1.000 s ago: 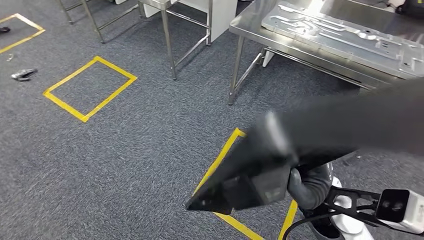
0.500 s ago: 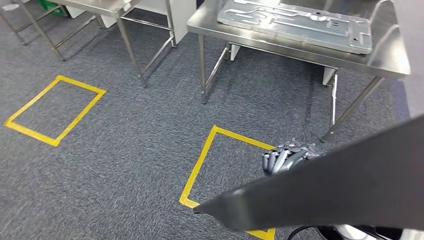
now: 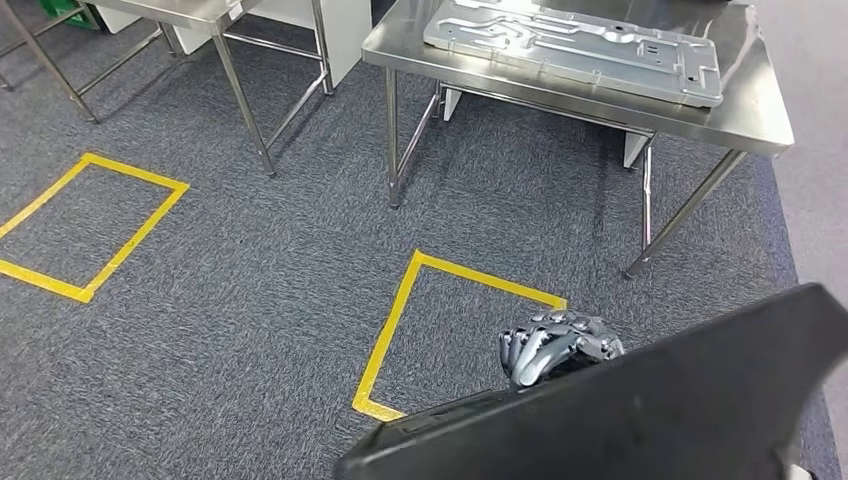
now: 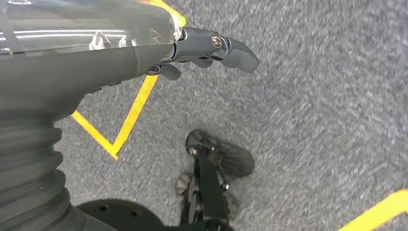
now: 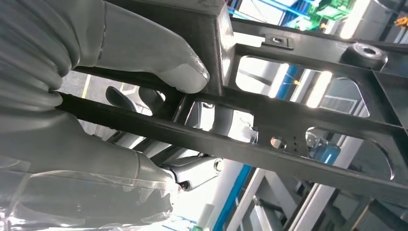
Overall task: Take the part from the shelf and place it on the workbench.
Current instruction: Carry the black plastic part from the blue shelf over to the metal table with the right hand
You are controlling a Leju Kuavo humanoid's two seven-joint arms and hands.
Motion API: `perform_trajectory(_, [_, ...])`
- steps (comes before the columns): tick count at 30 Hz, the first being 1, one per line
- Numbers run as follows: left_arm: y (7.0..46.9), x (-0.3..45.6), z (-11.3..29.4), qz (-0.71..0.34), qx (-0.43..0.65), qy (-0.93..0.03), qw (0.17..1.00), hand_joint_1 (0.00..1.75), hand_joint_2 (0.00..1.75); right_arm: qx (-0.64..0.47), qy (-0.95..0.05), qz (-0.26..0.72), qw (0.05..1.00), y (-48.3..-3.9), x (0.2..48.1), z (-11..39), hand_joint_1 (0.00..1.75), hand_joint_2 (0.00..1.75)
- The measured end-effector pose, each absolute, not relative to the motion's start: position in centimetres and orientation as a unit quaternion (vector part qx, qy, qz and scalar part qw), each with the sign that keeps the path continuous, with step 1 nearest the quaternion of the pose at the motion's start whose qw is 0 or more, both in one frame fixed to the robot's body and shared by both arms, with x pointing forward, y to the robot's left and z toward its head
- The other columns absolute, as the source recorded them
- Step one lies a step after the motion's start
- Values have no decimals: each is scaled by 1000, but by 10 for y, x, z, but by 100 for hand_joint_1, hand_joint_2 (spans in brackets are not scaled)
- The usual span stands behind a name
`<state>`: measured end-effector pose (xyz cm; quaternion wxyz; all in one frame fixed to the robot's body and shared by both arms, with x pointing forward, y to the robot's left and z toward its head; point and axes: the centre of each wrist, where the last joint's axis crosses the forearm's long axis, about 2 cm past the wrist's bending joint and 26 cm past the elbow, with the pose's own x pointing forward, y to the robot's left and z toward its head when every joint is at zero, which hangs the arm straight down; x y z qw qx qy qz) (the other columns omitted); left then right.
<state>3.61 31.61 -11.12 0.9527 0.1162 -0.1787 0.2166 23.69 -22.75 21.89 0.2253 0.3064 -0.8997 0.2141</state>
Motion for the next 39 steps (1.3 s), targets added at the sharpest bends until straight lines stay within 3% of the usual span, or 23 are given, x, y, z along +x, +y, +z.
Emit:
perform_trajectory(17, [317,30,-112,219,106,-181,953,0,175,308,-898,195,245,-216,183,201,164,175])
perform_trajectory(39, [324,27,-112,205,109,-189,954,0,175,302,-911,164,227,-221,171,214,164,175])
